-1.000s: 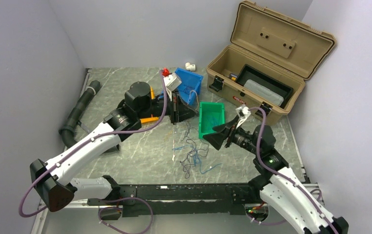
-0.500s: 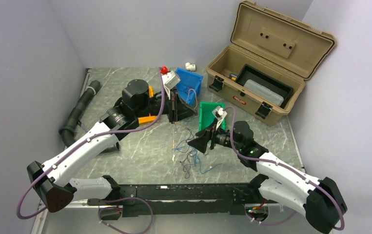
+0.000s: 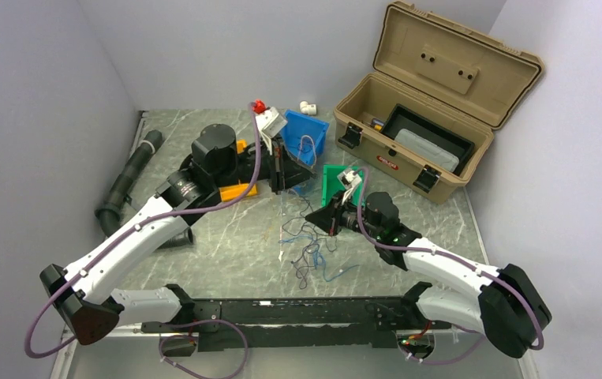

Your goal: Untangle the cables

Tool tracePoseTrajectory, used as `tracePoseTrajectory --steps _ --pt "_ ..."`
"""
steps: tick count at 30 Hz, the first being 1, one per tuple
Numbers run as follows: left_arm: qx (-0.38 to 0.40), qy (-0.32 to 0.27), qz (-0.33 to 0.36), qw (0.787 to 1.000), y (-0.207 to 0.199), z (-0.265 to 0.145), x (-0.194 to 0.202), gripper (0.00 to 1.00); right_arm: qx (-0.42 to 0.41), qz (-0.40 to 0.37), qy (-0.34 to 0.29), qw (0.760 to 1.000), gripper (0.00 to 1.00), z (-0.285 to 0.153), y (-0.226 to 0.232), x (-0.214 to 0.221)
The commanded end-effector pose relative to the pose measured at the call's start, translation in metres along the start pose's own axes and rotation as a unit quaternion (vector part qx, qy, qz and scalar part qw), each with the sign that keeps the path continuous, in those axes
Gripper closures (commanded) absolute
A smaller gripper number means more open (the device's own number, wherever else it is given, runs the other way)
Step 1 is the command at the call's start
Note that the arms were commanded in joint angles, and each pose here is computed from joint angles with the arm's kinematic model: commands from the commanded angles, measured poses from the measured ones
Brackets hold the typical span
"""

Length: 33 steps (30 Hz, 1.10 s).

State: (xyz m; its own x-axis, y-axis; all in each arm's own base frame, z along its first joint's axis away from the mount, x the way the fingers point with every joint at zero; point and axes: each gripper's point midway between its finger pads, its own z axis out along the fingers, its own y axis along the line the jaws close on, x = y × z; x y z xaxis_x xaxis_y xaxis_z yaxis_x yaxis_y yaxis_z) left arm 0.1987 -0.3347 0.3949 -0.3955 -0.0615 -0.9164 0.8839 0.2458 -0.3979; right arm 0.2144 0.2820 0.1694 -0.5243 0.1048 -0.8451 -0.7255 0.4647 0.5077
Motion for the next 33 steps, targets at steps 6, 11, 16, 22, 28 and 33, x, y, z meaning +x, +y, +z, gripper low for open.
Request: tracePoseTrajectory --steps 6,11,16,22,28,33 --pt "-0.300 -0.082 0.009 0.950 0.105 -0.109 -0.054 1.00 0.242 0.102 -0.060 0.963 1.00 -0.046 -0.066 -0.002" --pt "-0.446 -0.124 0.010 0.887 0.144 -0.189 -0.062 1.00 0.345 0.168 -0.062 0.921 1.00 -0.086 -0.094 0.030" --pt "-0.516 -0.136 0.013 0.845 0.158 -0.236 -0.067 1.00 0.405 0.198 -0.093 0.888 1.00 -0.115 -0.107 0.036" --pt "-0.514 -0.144 0.016 0.846 0.159 -0.244 -0.073 1.00 0.399 0.190 -0.115 0.890 1.00 -0.122 -0.103 0.026" --pt "-0.542 -0.132 0.015 0.830 0.172 -0.255 -0.077 1.00 0.440 0.200 -0.115 0.868 1.00 -0.137 -0.109 0.026" --pt "-0.590 -0.143 0.014 0.795 0.176 -0.284 -0.082 1.00 0.496 0.227 -0.166 0.821 1.00 -0.170 -0.119 0.025"
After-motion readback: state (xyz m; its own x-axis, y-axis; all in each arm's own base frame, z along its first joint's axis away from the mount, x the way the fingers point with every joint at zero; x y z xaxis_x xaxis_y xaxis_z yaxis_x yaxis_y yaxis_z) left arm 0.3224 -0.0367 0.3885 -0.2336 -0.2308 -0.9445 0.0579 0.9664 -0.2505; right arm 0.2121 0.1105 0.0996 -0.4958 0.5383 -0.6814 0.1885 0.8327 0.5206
